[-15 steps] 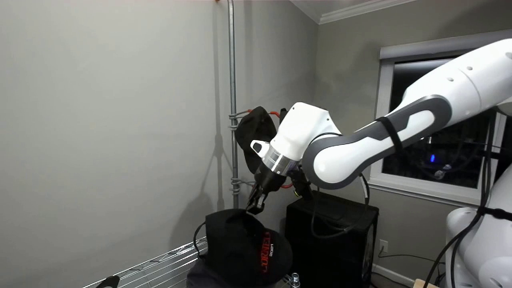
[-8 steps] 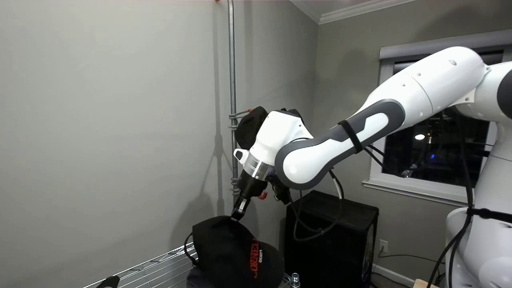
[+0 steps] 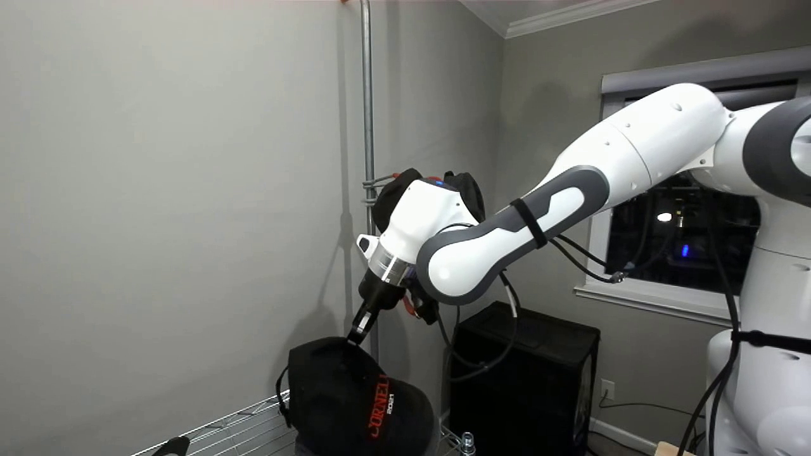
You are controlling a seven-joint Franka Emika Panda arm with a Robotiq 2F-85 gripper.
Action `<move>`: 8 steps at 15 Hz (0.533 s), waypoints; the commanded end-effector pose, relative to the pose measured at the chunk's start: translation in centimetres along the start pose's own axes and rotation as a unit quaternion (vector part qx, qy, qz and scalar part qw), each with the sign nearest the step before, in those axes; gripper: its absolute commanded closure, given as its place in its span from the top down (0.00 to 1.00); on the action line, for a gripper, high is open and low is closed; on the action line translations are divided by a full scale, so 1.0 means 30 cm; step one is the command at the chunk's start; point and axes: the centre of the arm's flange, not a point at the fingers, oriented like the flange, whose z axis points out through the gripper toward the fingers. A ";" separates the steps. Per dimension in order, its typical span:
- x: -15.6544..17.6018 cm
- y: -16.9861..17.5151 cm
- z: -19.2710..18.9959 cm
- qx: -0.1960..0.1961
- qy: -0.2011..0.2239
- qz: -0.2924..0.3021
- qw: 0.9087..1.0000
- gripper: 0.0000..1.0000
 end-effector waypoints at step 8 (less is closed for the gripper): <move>-0.004 0.113 0.020 -0.046 -0.006 0.019 0.999 0.73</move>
